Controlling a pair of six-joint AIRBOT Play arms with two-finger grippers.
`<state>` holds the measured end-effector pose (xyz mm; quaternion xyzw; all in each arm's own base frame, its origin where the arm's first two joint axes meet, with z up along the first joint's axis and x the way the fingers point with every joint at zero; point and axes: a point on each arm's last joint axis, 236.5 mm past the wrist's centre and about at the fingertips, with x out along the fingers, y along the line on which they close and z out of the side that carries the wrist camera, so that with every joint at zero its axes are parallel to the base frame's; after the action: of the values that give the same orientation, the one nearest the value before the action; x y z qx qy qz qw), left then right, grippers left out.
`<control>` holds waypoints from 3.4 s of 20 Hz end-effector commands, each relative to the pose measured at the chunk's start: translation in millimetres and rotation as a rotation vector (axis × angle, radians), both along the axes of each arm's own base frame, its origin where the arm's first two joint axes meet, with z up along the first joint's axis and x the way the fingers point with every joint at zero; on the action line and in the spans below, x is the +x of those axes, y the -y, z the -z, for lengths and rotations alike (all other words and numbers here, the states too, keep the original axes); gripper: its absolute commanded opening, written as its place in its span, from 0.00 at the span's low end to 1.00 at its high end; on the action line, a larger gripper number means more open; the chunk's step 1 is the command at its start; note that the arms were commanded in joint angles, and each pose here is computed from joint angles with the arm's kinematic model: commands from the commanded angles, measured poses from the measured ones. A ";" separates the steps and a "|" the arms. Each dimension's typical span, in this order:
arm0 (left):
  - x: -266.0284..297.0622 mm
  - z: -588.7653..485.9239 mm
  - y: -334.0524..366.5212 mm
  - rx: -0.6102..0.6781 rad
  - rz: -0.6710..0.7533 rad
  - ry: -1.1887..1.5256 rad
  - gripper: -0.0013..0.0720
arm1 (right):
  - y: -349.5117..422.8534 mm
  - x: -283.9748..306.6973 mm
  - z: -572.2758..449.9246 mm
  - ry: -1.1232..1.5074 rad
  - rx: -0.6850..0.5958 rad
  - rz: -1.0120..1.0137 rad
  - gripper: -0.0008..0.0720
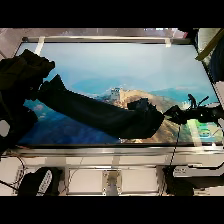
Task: Fold the clothes and pants, and hang the long-sleeved shirts on hangers.
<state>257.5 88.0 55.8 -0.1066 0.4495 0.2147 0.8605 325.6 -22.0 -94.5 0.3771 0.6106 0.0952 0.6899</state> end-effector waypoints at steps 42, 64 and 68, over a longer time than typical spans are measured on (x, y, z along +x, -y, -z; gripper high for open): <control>151.0 123.4 63.0 -0.498 -0.117 0.000 0.97 | 185.8 -146.2 -76.8 -0.145 -0.340 0.446 0.07; 144.3 123.3 70.1 -0.887 -0.656 0.307 0.97 | 180.7 -146.9 -77.5 -0.140 -0.328 0.415 0.07; 164.7 114.3 63.7 -0.861 -0.636 0.410 0.89 | 179.6 -147.2 -77.7 -0.142 -0.323 0.414 0.07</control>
<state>406.6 16.5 -63.8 -0.6040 0.3078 0.2335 0.6971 178.9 -202.8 -17.1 0.3831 0.5739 -0.1748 0.7024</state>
